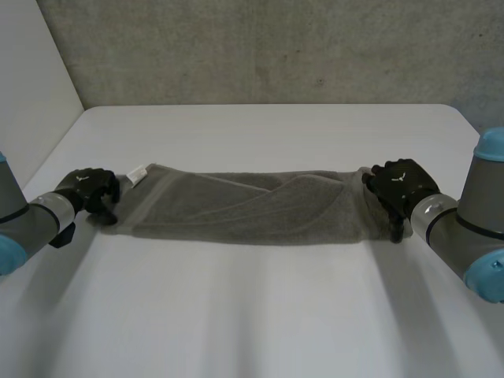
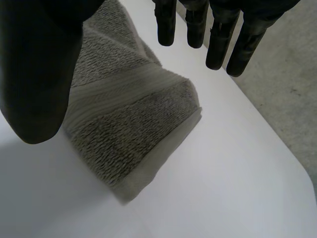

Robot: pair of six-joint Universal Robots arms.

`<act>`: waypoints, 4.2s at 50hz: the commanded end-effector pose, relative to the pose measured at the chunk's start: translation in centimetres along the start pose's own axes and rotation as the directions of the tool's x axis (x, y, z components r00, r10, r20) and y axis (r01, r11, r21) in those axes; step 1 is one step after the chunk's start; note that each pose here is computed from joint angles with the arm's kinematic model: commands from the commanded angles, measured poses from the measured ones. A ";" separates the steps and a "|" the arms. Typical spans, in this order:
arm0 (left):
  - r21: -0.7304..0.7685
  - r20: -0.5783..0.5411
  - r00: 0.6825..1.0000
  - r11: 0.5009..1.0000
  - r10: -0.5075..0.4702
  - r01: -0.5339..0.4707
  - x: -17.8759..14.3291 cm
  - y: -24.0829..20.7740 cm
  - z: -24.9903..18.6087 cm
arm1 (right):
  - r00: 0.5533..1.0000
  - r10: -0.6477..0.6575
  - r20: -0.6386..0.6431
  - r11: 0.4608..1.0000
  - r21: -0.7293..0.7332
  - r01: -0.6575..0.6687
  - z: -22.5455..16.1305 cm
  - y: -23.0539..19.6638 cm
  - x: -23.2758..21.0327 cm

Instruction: Fold the towel.

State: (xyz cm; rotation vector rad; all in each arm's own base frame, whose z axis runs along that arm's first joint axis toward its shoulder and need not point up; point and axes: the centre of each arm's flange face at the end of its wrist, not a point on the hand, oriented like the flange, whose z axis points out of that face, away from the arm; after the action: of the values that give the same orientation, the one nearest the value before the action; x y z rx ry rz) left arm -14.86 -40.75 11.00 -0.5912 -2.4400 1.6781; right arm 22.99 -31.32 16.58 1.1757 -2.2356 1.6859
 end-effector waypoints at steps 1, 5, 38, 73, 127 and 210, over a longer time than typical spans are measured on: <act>-0.016 0.067 0.998 1.000 -0.008 0.009 -1.3 0.2 -0.2 | 1.000 0.003 0.005 1.000 -0.009 -0.003 -0.1 0.5 -0.4; -0.026 0.083 0.996 0.999 -0.016 0.019 -1.7 0.3 -0.8 | 1.000 0.002 0.003 1.000 -0.006 -0.002 -0.1 0.5 -0.3; -0.004 0.057 0.997 0.999 -0.048 0.048 -1.7 -1.4 -6.8 | 1.000 -0.001 -0.003 1.000 0.007 0.001 0.2 0.9 -0.7; 0.218 -0.024 1.000 0.976 0.000 0.006 1.9 -6.0 2.7 | 1.000 -0.004 0.019 1.000 -0.006 0.004 0.6 1.8 -1.9; 0.067 0.020 0.998 0.996 -0.056 0.055 0.7 -3.3 -0.4 | 0.999 -0.015 0.032 0.999 -0.028 0.016 0.9 2.8 -2.5; 0.074 -0.070 0.994 0.994 -0.081 0.086 2.5 -3.5 -6.6 | 0.981 0.191 -0.013 0.981 0.018 -0.191 3.0 3.3 2.1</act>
State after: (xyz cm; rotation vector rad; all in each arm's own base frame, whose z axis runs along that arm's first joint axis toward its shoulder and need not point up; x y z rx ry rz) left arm -13.44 -35.40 15.01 -0.5364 -2.4214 1.6450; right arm 21.13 -34.20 14.77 0.9637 -2.3664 1.7892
